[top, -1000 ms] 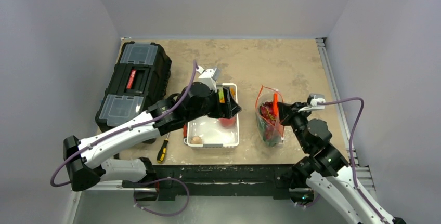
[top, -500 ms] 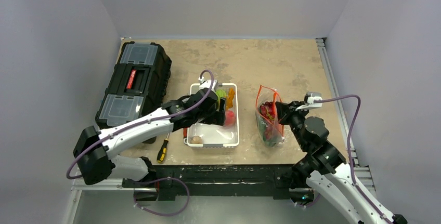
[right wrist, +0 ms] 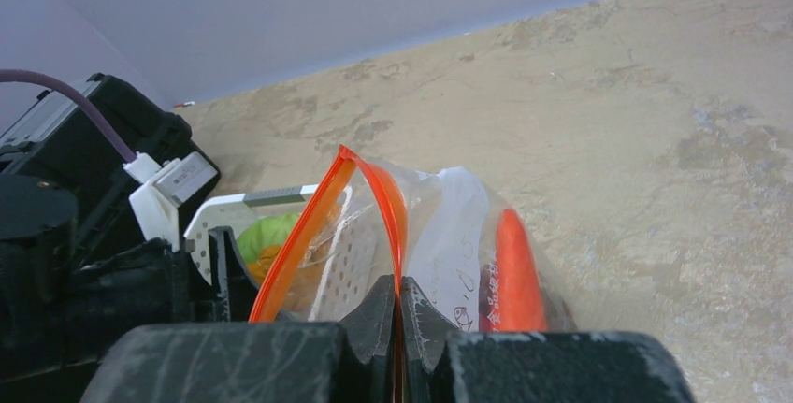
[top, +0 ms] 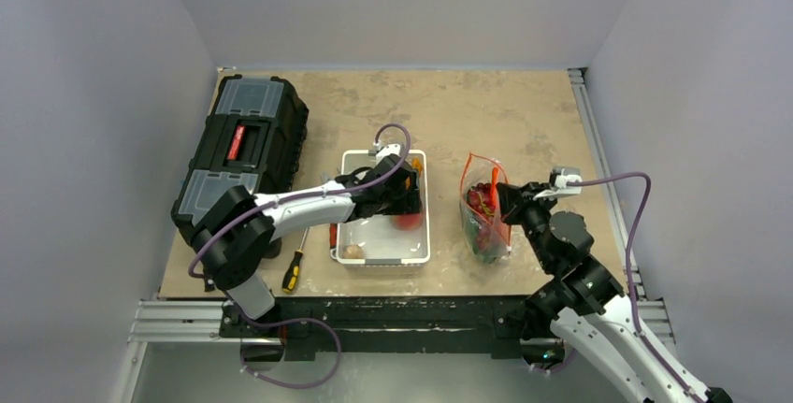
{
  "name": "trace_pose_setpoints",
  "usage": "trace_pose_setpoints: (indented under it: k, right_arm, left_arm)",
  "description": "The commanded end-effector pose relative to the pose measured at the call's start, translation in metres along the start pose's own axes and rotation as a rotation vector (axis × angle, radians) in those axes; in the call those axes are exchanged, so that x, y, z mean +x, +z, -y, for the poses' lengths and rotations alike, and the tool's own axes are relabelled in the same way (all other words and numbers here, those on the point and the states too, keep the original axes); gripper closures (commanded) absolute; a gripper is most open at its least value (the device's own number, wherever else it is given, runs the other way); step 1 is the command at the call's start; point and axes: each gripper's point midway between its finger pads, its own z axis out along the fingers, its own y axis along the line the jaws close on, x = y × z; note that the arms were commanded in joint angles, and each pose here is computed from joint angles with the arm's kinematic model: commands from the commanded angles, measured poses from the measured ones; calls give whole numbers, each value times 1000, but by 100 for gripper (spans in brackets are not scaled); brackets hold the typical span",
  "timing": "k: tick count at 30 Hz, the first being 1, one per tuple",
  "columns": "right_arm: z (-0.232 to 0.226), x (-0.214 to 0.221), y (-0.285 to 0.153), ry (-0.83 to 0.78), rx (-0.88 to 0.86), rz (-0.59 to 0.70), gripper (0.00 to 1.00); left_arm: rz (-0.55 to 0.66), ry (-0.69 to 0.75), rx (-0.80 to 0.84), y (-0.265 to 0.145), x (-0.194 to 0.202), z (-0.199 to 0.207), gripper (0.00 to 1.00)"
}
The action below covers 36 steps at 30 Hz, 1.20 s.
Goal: Place the food in the zip-top bag and seal the zipper
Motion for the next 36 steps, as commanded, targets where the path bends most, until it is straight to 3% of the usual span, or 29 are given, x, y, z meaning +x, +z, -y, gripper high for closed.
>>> trace_pose_setpoints:
  k: [1, 10, 26, 36]
  right_arm:
    - [-5, -12, -2, 16, -23, 41, 100]
    - [-7, -9, 0, 12, -27, 28, 100]
    - [-4, -8, 2, 0, -10, 26, 100]
    - [-5, -9, 1, 3, -14, 32, 100]
  left_arm:
    - [36, -63, 59, 15, -7, 16, 28]
    - [-13, -74, 57, 25, 15, 7, 30]
    - [65, -35, 111, -30, 3, -3, 85]
    - [160, -5, 223, -92, -33, 19, 93]
